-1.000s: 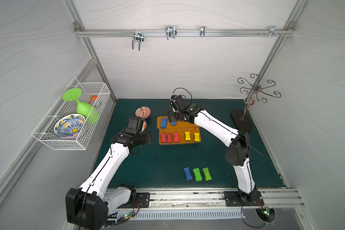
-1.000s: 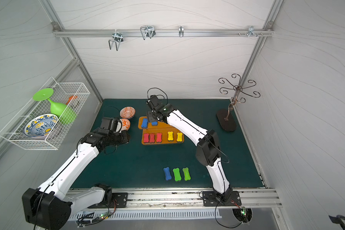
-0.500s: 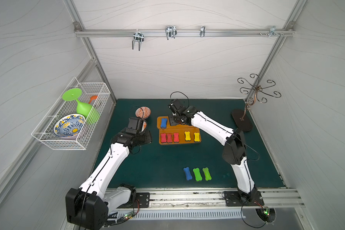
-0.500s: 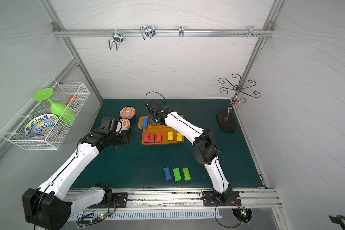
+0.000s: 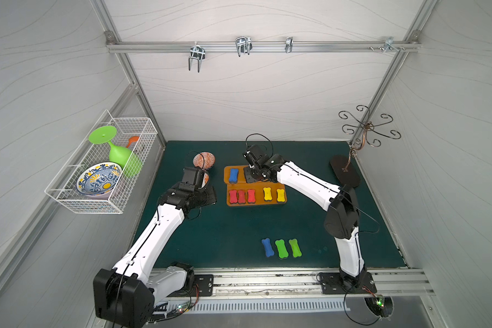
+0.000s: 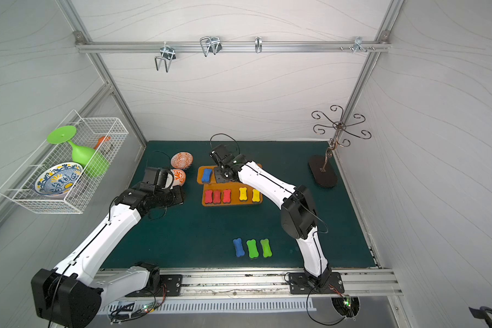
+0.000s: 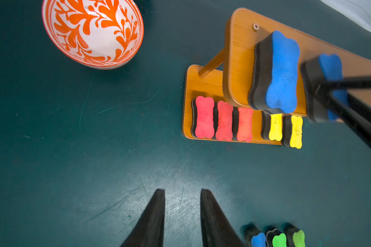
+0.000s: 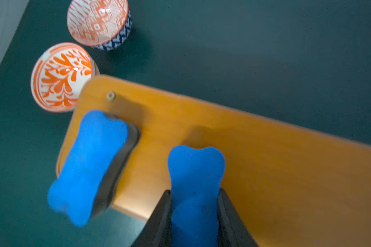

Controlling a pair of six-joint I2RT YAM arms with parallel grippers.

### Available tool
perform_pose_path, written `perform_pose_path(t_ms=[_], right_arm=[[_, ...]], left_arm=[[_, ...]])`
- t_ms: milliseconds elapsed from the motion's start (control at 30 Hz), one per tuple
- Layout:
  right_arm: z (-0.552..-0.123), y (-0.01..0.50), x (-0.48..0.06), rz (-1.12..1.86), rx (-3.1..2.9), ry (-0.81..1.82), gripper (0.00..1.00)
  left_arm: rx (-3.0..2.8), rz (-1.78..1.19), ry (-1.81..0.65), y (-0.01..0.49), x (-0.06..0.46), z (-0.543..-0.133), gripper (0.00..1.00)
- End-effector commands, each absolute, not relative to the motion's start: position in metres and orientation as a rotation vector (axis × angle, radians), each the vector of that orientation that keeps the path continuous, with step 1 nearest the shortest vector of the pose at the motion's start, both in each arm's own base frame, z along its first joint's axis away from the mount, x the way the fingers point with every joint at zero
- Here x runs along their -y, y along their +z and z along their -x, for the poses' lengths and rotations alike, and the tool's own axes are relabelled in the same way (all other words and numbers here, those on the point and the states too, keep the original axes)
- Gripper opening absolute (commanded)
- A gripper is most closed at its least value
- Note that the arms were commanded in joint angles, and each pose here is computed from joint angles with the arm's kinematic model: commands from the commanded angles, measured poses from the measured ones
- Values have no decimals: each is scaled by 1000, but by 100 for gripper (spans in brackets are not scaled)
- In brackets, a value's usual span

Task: Remove the whiteboard erasers from the shelf
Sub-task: Pick up the whiteboard eraser from the shelf, then place the whiteboard eraser at the center of the board.

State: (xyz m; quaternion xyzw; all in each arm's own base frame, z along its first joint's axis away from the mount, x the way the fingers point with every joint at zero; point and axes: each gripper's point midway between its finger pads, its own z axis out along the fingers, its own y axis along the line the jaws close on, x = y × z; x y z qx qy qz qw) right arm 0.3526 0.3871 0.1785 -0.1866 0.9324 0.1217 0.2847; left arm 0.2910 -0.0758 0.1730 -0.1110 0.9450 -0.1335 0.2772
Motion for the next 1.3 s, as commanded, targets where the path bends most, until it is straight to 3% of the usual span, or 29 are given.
perform_pose_path(t_ms=[0, 267, 400, 700, 1267], right_arm=[[-303, 191, -369, 491, -2545, 340, 33], [-181, 143, -341, 516, -2739, 388, 33], [-139, 102, -340, 576, -2851, 437, 34], [-117, 65, -344, 683, -2927, 421, 35], [-111, 41, -362, 789, -2979, 413, 42]], left_arm=[[-2472, 311, -384, 188, 74, -300, 32], [-2448, 336, -402, 193, 71, -299, 32], [-2431, 336, -393, 195, 68, -295, 32], [-2432, 336, -381, 194, 66, -293, 32], [-2443, 335, -352, 190, 63, -293, 32]])
